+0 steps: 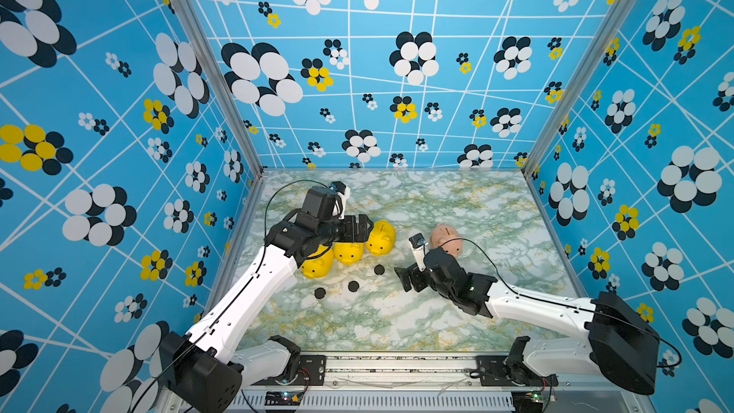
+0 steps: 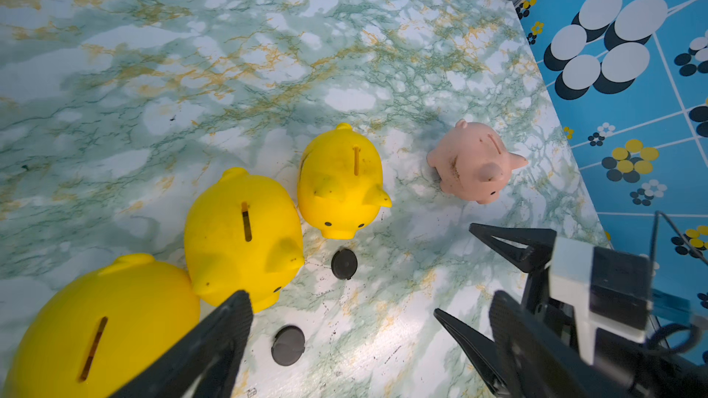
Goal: Open piggy banks
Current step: Move the lid to the center of the board, then move the piggy bank to the center of the board.
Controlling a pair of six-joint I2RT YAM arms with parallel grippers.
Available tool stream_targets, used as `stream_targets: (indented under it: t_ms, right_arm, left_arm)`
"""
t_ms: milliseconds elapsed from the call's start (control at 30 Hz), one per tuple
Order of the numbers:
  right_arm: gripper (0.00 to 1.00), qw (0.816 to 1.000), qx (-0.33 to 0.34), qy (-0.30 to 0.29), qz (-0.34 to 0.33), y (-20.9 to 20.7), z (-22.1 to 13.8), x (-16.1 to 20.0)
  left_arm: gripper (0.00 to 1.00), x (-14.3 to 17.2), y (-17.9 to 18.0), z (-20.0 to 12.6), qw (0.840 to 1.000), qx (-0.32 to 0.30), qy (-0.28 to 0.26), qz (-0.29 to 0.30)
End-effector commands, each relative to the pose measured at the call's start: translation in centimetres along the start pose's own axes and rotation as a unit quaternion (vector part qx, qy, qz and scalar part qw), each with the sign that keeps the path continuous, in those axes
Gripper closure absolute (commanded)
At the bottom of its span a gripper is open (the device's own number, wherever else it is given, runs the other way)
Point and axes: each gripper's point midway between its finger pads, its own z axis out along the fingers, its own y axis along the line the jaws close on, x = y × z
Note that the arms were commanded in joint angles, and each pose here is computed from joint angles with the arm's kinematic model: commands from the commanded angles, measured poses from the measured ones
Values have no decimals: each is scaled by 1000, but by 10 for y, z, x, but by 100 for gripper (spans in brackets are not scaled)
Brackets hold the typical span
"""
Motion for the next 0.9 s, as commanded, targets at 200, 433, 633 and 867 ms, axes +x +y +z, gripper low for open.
stream_targets:
  t_ms: [200, 433, 633, 867]
  right_arm:
    - [1, 990, 67, 78, 101, -91, -4, -65]
    - [1, 980, 94, 114, 133, -138, 40, -90]
    - [2, 963, 91, 173, 184, -164, 80, -76]
    - [18, 938, 114, 254, 208, -177, 99, -49]
  left_arm:
    - [1, 5, -36, 9, 999, -4, 5, 45]
    - [1, 31, -54, 6, 996, 0, 13, 89]
    - [1, 52, -53, 4, 994, 3, 17, 104]
    - [1, 59, -50, 3, 994, 17, -2, 112]
